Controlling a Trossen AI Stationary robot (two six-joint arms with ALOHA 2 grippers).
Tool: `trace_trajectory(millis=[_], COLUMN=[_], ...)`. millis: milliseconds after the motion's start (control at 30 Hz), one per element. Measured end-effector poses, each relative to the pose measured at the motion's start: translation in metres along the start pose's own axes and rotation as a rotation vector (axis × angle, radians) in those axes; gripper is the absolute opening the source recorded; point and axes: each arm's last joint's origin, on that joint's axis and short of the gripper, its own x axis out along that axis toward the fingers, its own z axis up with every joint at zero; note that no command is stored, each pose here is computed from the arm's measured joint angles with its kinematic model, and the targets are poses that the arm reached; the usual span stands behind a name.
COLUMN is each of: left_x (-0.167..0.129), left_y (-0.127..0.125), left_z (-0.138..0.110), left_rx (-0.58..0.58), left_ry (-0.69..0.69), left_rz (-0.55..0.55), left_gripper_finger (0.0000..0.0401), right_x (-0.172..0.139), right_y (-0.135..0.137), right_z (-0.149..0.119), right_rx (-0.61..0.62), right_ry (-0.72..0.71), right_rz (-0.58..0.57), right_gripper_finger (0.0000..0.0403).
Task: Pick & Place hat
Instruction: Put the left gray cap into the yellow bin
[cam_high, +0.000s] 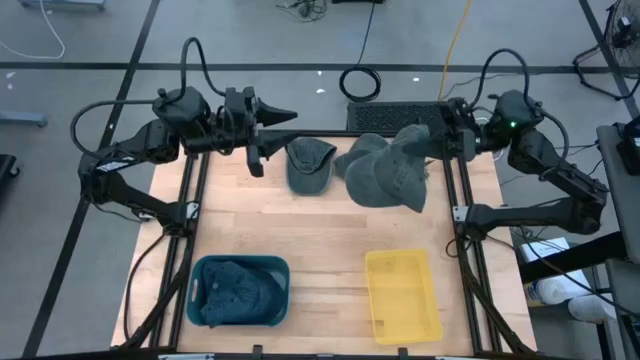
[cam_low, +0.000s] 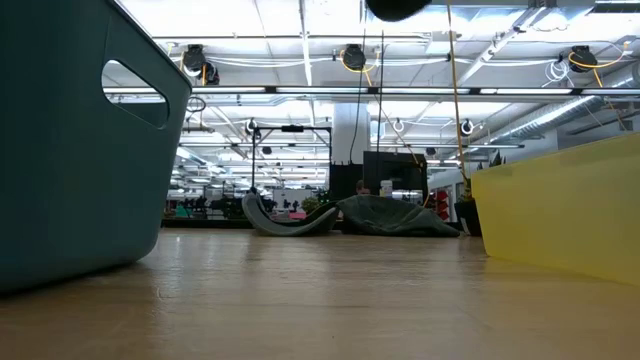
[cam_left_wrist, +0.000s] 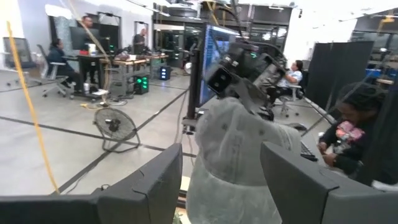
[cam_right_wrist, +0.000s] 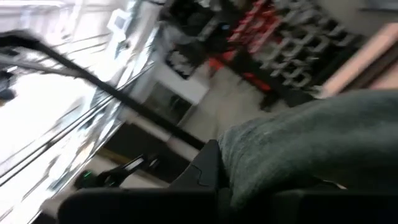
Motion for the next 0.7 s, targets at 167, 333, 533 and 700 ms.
trace_trajectory(millis=[167,333,533,700], left_x=[0.000,0.000,0.000,-0.004], left_y=[0.005,0.009,0.011,0.011], left_z=[0.001,0.001,0.002,0.004], left_rx=[-0.024,-0.054,-0.075,-0.074], left_ry=[-0.008,-0.015,-0.016,-0.027], left_rz=[0.045,0.070,0.077,0.075], left_gripper_finger=[0.0225,0.0225,0.0225,0.0225], right_x=[-0.004,-0.001,0.013,0.025], right_y=[0.006,0.010,0.017,0.024], right_z=[-0.018,-0.036,-0.060,-0.083], right_rx=[0.041,0.073,0.121,0.155], right_ry=[-0.075,-0.133,-0.168,-0.215], right_rz=[-0.132,-0.241,-0.331,-0.390], right_gripper_finger=[0.0000,0.0000,0.0000,0.0000])
